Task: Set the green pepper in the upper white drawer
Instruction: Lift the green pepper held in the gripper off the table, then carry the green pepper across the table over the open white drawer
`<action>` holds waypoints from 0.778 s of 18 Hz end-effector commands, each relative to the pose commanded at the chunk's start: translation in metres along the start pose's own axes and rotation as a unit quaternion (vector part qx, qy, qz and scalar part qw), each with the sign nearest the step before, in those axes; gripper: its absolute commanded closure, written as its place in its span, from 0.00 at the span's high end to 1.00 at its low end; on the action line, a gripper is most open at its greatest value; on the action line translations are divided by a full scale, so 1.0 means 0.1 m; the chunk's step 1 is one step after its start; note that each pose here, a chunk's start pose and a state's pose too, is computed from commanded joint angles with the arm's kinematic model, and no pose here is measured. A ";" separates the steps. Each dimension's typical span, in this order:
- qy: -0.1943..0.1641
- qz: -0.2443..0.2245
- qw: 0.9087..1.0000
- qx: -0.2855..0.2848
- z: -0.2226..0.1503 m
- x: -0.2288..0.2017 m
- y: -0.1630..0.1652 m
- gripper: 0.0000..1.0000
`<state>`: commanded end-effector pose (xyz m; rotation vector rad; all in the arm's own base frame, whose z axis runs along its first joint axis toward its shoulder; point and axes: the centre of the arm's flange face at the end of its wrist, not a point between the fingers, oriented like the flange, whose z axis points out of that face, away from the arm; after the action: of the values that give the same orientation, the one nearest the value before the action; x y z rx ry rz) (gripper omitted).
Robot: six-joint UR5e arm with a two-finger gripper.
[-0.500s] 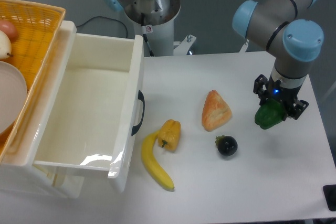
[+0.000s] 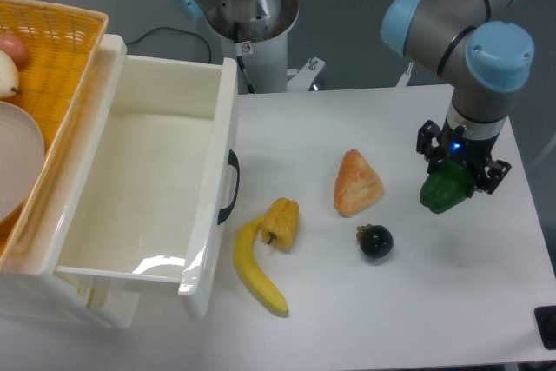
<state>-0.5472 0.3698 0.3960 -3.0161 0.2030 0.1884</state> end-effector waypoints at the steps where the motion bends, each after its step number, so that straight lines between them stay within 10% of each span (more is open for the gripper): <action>1: 0.004 -0.006 1.000 0.008 -0.08 0.06 -0.04 0.50; 14: 0.031 -0.088 0.992 0.087 -0.84 0.95 -0.65 0.50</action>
<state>-0.4347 0.4117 0.4728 -2.8483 -0.0415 0.0579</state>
